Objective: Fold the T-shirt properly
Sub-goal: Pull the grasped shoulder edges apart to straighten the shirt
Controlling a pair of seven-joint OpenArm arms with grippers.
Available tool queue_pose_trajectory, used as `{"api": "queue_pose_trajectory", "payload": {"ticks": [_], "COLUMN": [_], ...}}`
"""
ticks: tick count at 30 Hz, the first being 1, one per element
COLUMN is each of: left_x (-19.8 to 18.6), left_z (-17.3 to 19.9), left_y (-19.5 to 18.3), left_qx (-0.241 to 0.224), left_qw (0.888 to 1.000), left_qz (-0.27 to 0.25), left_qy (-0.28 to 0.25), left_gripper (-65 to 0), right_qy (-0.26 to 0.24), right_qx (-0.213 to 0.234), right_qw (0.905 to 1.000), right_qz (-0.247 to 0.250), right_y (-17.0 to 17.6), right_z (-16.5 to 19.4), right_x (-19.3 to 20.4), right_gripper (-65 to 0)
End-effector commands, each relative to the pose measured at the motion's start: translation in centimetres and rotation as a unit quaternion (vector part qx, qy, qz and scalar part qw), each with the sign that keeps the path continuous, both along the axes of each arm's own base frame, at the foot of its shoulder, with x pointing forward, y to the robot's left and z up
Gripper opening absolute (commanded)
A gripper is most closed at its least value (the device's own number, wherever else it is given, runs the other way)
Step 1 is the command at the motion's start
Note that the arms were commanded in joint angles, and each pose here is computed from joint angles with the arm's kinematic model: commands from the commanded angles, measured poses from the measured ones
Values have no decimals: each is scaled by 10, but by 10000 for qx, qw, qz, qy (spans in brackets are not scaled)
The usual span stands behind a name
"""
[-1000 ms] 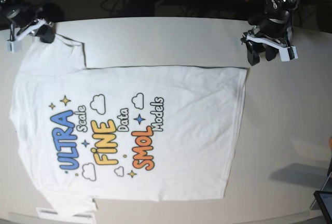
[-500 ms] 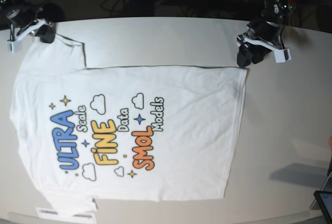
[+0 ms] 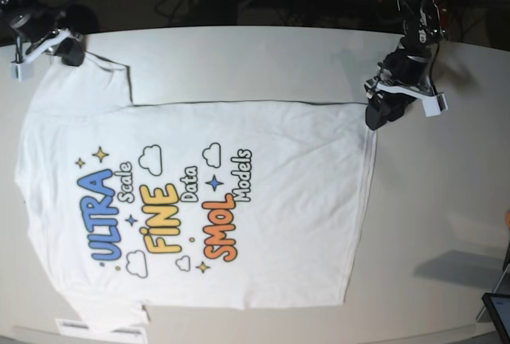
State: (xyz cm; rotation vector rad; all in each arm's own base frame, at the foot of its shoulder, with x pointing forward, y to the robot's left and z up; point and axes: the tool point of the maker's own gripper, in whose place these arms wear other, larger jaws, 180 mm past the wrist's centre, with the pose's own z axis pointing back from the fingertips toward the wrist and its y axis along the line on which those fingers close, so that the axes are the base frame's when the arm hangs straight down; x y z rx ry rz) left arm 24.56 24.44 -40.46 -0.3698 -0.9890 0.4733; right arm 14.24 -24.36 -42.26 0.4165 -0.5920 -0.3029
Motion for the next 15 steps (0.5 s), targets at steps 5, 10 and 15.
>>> {"api": "queue_pose_trajectory", "payload": {"ticks": [5,10,15], "left_x": [-10,-9,-2], "left_z": [-15,-18,-16], "left_y": [-8,-24,-31], "left_qx": [5,-64,-92], "left_qw": [9991,9984,9983], "left_qz": [-142,-347,-432], "left_qy": [412,440,384], "left_gripper": [-299,-301,-302], "right_qy": [642,642,642], "right_qx": [-147,-147,-147], "right_qw": [9977,9977,9977], "right_qz": [168,168,168], "right_y": [-1,-1,-1], "right_z": [-15,-15,-15], "right_x": [-23,-23,-23], "right_gripper": [-650,-650,-650]}}
